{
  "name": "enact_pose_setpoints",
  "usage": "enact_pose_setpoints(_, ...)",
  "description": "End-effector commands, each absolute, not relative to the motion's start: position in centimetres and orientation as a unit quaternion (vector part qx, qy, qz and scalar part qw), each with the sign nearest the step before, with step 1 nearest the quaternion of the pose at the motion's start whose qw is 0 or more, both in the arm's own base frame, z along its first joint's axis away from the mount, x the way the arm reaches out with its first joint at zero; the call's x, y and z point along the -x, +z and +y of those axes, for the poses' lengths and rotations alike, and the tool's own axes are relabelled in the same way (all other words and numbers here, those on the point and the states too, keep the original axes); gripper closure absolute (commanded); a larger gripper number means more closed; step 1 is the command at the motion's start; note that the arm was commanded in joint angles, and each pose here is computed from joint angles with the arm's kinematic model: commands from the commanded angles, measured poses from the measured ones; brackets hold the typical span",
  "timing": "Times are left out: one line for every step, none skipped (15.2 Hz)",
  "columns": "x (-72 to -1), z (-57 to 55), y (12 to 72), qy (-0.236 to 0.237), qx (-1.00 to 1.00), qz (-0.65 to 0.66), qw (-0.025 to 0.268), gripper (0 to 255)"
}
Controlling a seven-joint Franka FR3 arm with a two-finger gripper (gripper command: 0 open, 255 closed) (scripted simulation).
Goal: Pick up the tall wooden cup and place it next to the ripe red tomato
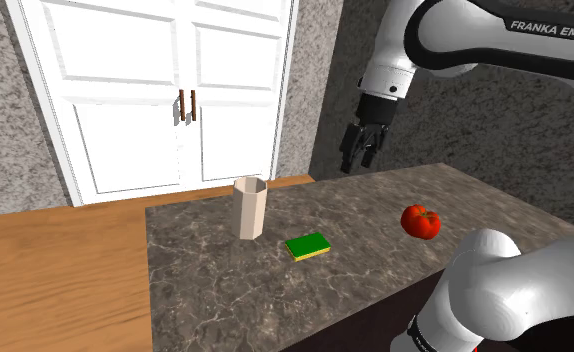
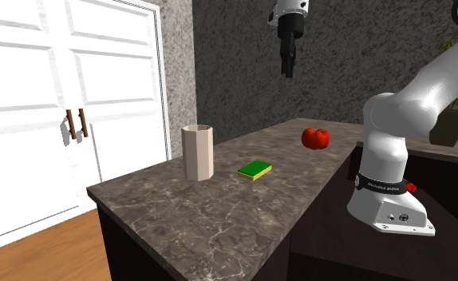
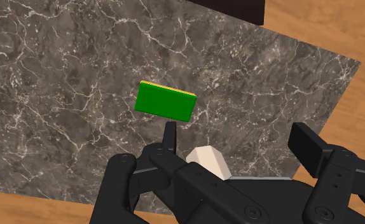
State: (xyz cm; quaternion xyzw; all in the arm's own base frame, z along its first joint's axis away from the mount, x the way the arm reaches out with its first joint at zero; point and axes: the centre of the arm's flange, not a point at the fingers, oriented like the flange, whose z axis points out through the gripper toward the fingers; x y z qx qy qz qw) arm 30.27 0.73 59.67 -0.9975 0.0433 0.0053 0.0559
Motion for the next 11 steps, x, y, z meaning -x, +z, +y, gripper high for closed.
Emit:
enact_pose_setpoints(-30.3,0.7,59.7,0.005,0.997,0.043,0.056,0)
enact_pose_setpoints(-31.4,0.8,59.0,0.006,0.998,0.043,0.054,0)
enact_pose_setpoints(-32.6,0.8,58.4,0.006,0.998,0.043,0.051,0)
enact_pose_setpoints(-33.7,0.9,57.7,0.006,0.998,0.043,0.049,0)
enact_pose_setpoints(-34.9,0.9,57.1,0.006,0.998,0.043,0.047,0)
enact_pose_setpoints(-36.0,0.9,56.4,0.007,0.998,0.044,0.045,0)
enact_pose_setpoints(-37.2,1.0,55.8,0.007,0.998,0.044,0.043,0)
enact_pose_setpoints(-38.3,1.0,55.1,0.007,0.998,0.044,0.040,0)
enact_pose_setpoints(-39.5,1.0,54.4,0.007,0.998,0.044,0.038,0)
enact_pose_setpoints(-40.6,1.1,53.8,0.008,0.998,0.044,0.036,0)
enact_pose_setpoints(-41.8,1.1,53.1,0.008,0.998,0.044,0.034,0)
